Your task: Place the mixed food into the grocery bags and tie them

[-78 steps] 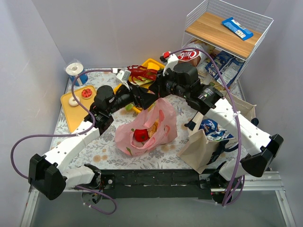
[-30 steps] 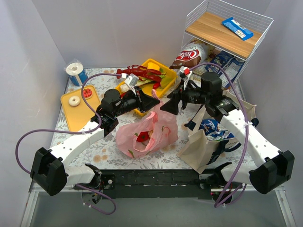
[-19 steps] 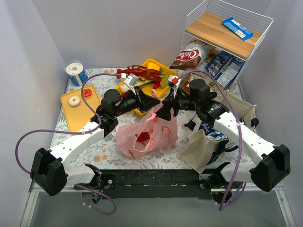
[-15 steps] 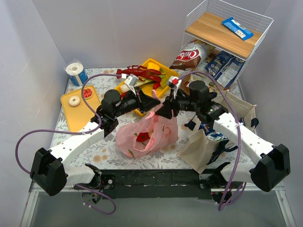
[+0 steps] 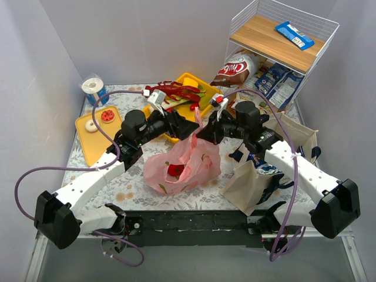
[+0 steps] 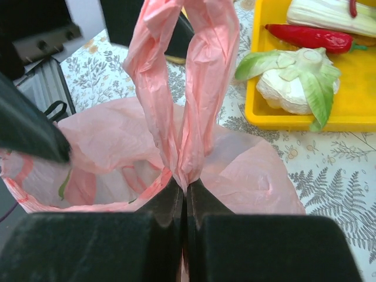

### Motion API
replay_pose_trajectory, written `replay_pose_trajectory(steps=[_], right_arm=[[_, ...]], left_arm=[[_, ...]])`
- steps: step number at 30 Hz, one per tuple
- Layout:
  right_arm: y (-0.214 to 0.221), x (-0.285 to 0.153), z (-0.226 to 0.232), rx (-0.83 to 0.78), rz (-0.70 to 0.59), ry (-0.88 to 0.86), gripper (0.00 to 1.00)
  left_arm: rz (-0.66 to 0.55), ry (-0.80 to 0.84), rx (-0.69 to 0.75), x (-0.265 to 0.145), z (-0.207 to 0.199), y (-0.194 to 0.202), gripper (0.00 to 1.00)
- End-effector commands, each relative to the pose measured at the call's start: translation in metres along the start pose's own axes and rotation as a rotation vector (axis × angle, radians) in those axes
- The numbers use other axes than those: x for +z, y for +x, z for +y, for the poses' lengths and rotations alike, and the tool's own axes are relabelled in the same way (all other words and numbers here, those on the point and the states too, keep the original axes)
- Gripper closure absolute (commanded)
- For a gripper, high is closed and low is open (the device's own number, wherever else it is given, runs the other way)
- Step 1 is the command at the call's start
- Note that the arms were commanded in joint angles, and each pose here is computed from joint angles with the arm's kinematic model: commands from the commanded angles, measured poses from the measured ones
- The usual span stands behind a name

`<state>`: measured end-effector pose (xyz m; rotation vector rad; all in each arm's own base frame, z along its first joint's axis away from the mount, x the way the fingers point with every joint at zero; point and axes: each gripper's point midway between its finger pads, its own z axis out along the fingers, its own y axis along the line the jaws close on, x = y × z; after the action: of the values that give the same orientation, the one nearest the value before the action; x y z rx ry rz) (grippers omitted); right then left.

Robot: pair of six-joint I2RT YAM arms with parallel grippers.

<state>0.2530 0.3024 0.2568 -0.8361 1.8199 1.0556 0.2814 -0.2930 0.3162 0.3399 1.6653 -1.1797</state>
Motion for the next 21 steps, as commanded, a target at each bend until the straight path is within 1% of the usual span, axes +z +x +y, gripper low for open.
replay_pose_trajectory(steps=[1,3,4,6,7,8,12,14,19,21], right_arm=[[-0.010,-0.014,-0.010,0.004,-0.029,0.048,0.99],[-0.010,-0.017,-0.017,0.009,-0.026,0.064,0.99],[-0.009,-0.018,-0.019,0.008,-0.020,0.070,0.99],[-0.009,-0.019,-0.024,0.014,-0.014,0.074,0.99],[-0.009,-0.019,-0.024,0.012,-0.011,0.073,0.99],[-0.009,-0.019,-0.026,0.017,-0.007,0.071,0.99],[-0.016,-0.019,-0.026,0.012,-0.011,0.058,0.99],[-0.016,-0.018,-0.025,0.014,-0.007,0.045,0.99],[-0.019,-0.018,-0.021,0.013,-0.007,0.023,0.99],[-0.019,-0.018,-0.019,0.015,-0.008,0.016,0.99]], left_arm=[[-0.102,-0.125,0.134,-0.036,0.006,-0.058,0.02],[-0.066,-0.157,0.139,-0.051,0.014,-0.052,0.02],[-0.084,-0.158,0.152,-0.065,0.012,-0.059,0.02],[-0.032,-0.125,0.153,-0.079,0.009,-0.045,0.02],[-0.042,-0.097,0.165,-0.090,-0.002,-0.045,0.02],[-0.005,-0.048,0.160,-0.095,-0.011,-0.035,0.02],[0.108,0.025,0.116,-0.110,-0.021,0.001,0.02],[0.145,0.011,0.100,-0.115,-0.015,0.017,0.02],[0.117,-0.089,0.168,-0.121,0.006,0.019,0.02],[0.150,-0.103,0.153,-0.119,0.015,0.030,0.02]])
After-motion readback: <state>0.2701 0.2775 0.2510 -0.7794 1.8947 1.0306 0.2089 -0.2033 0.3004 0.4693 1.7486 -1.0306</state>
